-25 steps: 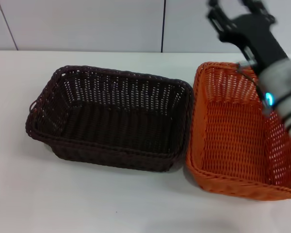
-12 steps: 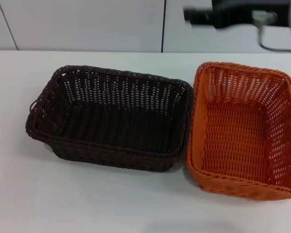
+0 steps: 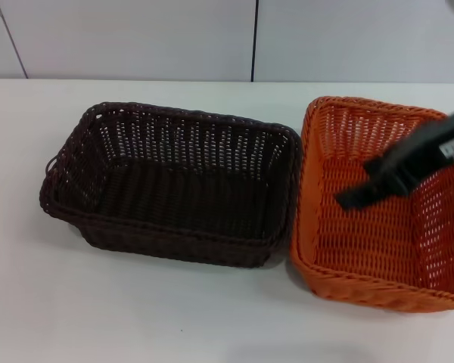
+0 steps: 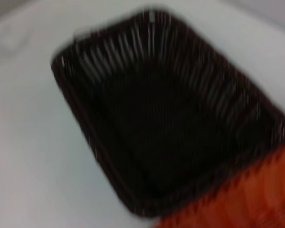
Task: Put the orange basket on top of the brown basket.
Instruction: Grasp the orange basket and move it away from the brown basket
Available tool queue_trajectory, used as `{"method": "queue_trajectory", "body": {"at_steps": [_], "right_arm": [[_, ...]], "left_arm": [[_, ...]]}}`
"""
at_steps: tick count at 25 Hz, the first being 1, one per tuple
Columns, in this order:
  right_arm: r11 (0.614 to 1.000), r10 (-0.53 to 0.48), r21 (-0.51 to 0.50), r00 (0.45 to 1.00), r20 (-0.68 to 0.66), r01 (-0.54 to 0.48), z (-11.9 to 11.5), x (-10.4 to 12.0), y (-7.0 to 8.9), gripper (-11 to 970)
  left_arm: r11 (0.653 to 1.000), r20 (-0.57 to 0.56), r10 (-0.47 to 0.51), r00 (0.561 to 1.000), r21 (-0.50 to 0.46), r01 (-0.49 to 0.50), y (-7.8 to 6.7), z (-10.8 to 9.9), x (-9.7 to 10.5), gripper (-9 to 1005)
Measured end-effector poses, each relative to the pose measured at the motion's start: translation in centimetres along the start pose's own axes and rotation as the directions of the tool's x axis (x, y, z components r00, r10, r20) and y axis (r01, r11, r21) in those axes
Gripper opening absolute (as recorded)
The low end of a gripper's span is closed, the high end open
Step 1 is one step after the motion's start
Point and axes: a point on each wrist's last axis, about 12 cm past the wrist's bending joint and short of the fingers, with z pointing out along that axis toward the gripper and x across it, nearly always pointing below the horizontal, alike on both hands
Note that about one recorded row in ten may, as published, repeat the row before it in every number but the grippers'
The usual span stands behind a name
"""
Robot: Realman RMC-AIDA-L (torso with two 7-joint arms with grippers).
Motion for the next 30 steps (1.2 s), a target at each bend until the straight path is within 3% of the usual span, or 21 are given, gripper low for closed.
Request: {"method": "queue_trajectory", "body": {"at_steps": [6,18,30], "right_arm": [[0.999,-0.004,-0.052,0.987,-0.161,-0.004,2.3,0.8,0.4,621],[0.993,-0.029,-0.118,0.950,-0.312,-0.008,7.1,0.9,1.0,615],[0.996,-0.030,-0.086,0.918,-0.395,-0.004,9.8,1.0,0.5,610]], "left_arm": [[1.000,0.000,-0.017,1.000,0.002,0.017,-0.5,1.0,-0.1,801],[1.000,-0.022,-0.025,0.999,-0.009,0.025,-0.6,1.6,0.0,801],[1.000,-0.018,-0.026,1.000,0.001,0.026,-0.9,2.2,-0.1,801]]}}
